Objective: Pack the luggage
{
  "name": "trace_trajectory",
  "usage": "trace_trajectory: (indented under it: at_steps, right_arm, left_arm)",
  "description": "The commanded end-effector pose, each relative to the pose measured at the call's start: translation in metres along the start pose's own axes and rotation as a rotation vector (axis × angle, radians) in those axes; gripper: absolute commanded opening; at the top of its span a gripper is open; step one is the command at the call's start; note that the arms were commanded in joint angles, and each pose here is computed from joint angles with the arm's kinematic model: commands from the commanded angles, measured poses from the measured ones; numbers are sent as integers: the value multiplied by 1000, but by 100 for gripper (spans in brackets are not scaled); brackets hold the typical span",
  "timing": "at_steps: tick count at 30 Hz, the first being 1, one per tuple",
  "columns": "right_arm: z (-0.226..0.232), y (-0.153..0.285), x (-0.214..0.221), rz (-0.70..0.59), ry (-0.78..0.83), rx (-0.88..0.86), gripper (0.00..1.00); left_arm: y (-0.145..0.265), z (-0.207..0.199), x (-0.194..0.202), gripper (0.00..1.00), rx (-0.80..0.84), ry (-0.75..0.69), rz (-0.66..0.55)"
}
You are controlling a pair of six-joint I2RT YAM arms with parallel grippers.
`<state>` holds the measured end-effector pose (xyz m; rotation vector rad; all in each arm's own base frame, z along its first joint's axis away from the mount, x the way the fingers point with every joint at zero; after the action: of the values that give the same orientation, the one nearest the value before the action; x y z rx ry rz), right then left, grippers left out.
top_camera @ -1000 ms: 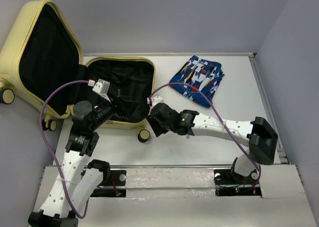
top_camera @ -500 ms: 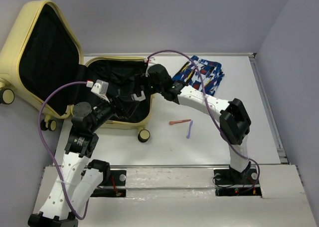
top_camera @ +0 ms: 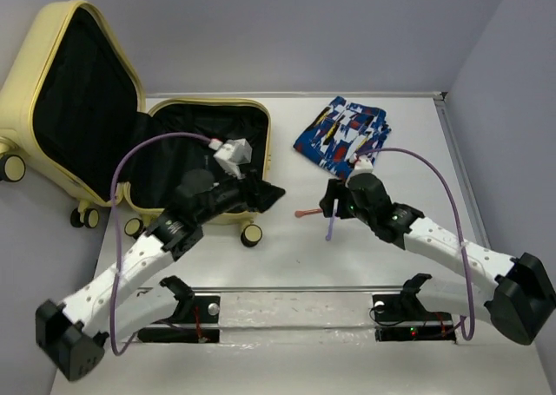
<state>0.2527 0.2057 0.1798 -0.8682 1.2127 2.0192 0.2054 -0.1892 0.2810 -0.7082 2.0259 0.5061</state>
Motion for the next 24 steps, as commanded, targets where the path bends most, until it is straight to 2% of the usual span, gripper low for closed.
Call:
trace_trajectory:
  at_steps: [1,2,3,5,6,10,11,14,18,24]
  right_arm:
    - [-42,15,45,57,-98,124,71]
    - [-48,21,50,60,-104,144,71]
    - [-55,29,56,60,-111,154,71]
    - [-65,37,58,46,-122,188,71]
    - [-69,41,63,51,-134,197,70]
    - [-64,57,62,26,-195,130,68]
    - [-65,58,63,24,-200,128,67]
    - [-62,61,65,31,-207,104,66]
    - [-59,64,64,26,-205,74,65]
    - [-56,65,65,35,-197,42,64]
  left_arm:
    - [-55,-41,11,68,-81,-102,32]
    - [-76,-39,46,68,-166,-153,137]
    - [-88,-45,42,68,-184,-197,157]
    - [-116,-31,74,68,-253,-252,264]
    - [-126,-31,72,68,-253,-292,270]
    - [-159,-3,114,68,-311,-434,404]
    - [-161,-5,111,68,-302,-445,403]
    - [-177,6,143,67,-277,-486,511]
    - [-185,7,166,65,-200,-527,609]
    - [-194,38,196,65,-293,-608,705]
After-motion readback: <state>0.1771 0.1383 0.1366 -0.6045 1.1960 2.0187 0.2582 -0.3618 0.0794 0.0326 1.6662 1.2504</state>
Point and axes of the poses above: each gripper's point midway between its finger pads, its own y axis back along the fingers, its own z axis along the line the jaws close on, x = y × z, the point moved 4 cm from there along y, back along the fingers, and after that the axes turned 3 degrees about -y, right-handed, at the moved point
